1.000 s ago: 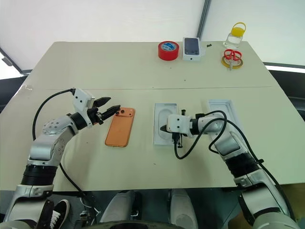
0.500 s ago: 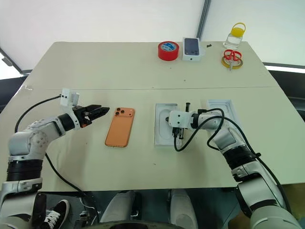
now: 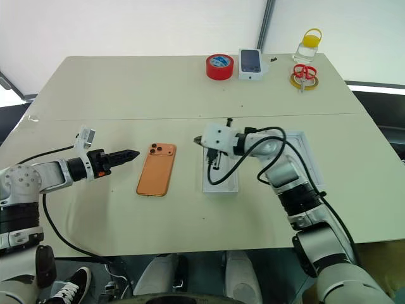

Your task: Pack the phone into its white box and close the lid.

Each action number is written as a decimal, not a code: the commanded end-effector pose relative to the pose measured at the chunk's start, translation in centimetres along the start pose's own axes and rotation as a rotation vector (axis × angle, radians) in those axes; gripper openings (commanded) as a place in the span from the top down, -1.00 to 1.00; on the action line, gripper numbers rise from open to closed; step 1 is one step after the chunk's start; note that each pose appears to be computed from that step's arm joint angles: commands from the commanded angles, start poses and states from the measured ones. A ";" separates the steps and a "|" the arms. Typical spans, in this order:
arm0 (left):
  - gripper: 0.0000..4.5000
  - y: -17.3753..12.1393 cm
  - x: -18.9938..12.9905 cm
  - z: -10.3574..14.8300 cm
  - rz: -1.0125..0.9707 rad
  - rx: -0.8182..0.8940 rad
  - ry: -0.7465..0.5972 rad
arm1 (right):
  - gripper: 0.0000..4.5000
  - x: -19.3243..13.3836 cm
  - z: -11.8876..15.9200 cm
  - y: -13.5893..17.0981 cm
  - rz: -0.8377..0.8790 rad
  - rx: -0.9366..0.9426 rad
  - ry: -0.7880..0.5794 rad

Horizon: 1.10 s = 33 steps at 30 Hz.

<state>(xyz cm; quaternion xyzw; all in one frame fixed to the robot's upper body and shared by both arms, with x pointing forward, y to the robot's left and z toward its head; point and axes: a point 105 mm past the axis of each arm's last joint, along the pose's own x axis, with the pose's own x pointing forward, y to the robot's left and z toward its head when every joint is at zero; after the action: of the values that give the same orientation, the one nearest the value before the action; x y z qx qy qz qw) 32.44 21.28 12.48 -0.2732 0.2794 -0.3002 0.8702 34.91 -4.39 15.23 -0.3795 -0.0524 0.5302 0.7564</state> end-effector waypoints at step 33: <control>-0.32 -4.1 6.1 -5.2 -0.087 -0.074 0.195 | 0.98 6.0 -0.8 4.1 0.209 -0.036 0.190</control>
<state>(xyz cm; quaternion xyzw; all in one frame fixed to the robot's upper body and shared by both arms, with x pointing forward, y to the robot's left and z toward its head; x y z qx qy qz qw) 31.91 13.61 9.60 -0.2892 0.3459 -0.3392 0.8256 34.75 0.45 9.49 -0.4461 0.0653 0.5671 0.6893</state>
